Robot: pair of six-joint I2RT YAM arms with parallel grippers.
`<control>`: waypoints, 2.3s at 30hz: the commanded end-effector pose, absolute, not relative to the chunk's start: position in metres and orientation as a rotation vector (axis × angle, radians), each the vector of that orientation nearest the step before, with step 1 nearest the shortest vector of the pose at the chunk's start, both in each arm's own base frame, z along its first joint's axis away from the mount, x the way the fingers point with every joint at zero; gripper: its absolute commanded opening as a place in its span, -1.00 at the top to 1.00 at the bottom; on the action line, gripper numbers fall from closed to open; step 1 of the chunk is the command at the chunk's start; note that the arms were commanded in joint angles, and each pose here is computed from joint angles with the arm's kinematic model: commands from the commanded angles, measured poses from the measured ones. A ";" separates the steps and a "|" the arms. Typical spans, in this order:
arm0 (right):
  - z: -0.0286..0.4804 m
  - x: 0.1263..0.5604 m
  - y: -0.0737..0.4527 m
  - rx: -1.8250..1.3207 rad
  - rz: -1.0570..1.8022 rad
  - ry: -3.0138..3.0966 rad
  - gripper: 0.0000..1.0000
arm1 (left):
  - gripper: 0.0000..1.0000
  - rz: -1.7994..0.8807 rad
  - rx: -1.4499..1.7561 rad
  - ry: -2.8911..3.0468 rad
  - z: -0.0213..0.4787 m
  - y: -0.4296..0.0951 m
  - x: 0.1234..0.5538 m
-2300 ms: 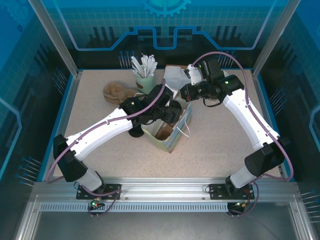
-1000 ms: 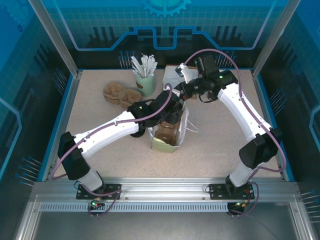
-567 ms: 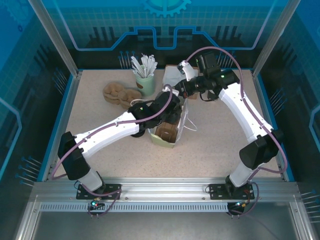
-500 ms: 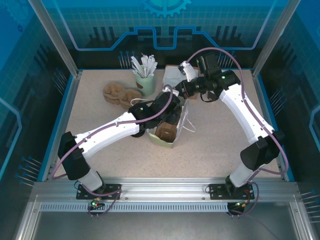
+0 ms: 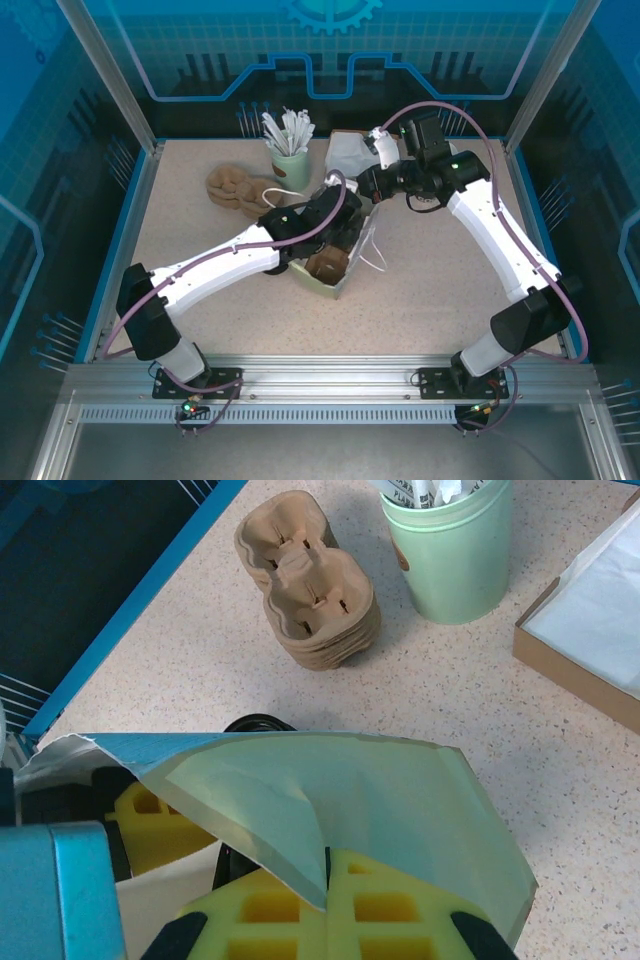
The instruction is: Pack the takeout coffee
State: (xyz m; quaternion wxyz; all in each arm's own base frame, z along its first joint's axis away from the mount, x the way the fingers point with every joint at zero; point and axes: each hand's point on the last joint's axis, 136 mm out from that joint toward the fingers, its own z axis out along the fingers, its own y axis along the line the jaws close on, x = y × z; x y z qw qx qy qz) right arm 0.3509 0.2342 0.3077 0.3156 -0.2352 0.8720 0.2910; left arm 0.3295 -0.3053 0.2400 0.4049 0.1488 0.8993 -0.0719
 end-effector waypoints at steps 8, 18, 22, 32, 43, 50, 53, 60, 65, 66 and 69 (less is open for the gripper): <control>0.334 0.342 0.238 -0.648 0.833 2.192 1.00 | -0.19 -0.177 0.365 2.281 0.228 -0.316 0.327; 0.335 0.334 0.238 -0.656 0.855 2.184 1.00 | -0.19 -0.162 0.346 2.277 0.222 -0.315 0.331; 0.335 0.332 0.238 -0.661 0.865 2.181 1.00 | -0.19 -0.154 0.354 2.276 0.218 -0.315 0.331; 0.334 0.331 0.241 -0.666 0.885 2.164 1.00 | -0.21 -0.111 0.371 2.272 0.204 -0.315 0.335; 0.344 0.331 0.240 -0.685 0.872 2.127 1.00 | -0.21 -0.111 0.386 2.297 0.194 -0.320 0.333; 0.347 0.332 0.240 -0.686 0.861 2.115 1.00 | -0.20 -0.098 0.392 2.298 0.196 -0.317 0.331; 0.349 0.332 0.239 -0.692 0.852 2.107 1.00 | -0.21 -0.099 0.409 2.292 0.196 -0.319 0.330; 0.351 0.336 0.236 -0.699 0.813 2.100 1.00 | -0.21 -0.115 0.437 2.280 0.202 -0.324 0.326; 0.352 0.337 0.237 -0.690 0.813 2.099 1.00 | -0.21 -0.117 0.433 2.283 0.203 -0.319 0.321; 0.353 0.337 0.236 -0.688 0.811 2.097 1.00 | -0.21 -0.111 0.433 2.286 0.202 -0.317 0.320; 0.353 0.338 0.235 -0.687 0.801 2.099 1.00 | -0.21 -0.111 0.429 2.289 0.205 -0.313 0.317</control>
